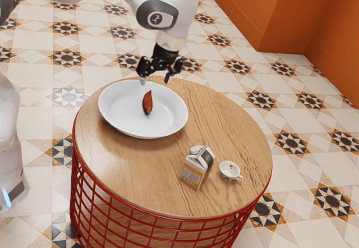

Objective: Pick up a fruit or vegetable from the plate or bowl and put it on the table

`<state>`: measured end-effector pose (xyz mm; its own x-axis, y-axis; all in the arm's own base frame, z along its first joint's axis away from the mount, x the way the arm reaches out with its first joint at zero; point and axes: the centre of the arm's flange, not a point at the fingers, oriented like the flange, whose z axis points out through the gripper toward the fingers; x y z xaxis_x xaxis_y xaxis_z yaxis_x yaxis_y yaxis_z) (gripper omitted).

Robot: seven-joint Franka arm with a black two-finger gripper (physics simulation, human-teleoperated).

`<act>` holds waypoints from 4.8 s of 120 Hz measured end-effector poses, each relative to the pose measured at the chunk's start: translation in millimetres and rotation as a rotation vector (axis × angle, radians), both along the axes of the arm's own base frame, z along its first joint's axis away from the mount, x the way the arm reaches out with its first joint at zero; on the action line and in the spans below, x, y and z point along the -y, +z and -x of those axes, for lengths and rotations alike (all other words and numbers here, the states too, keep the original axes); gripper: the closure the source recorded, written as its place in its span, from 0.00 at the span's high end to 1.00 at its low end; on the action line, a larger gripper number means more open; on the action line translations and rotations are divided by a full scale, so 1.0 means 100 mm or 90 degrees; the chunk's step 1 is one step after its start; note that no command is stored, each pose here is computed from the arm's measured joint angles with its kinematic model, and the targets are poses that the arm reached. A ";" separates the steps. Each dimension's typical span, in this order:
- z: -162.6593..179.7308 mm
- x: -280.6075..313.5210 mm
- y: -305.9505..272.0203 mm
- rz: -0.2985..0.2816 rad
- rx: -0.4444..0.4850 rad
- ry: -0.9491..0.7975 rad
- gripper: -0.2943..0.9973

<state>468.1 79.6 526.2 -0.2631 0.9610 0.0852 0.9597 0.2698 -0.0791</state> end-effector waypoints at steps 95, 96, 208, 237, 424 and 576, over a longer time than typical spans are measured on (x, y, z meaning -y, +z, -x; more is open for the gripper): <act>0.10 -0.07 -0.32 0.041 -0.058 0.008 0.77; 0.10 -0.08 -0.32 0.041 -0.058 0.008 0.77; 0.08 -0.21 -0.60 0.054 -0.068 -0.079 0.77; 0.07 -0.20 -0.71 0.065 -0.071 -0.111 0.77; 0.15 -0.32 -0.91 0.092 -0.074 -0.148 0.37; -1.27 -0.43 -0.03 0.009 0.061 -0.164 0.37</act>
<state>595.0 122.9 523.6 -0.0161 0.9982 0.0583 0.9998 0.0153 0.0138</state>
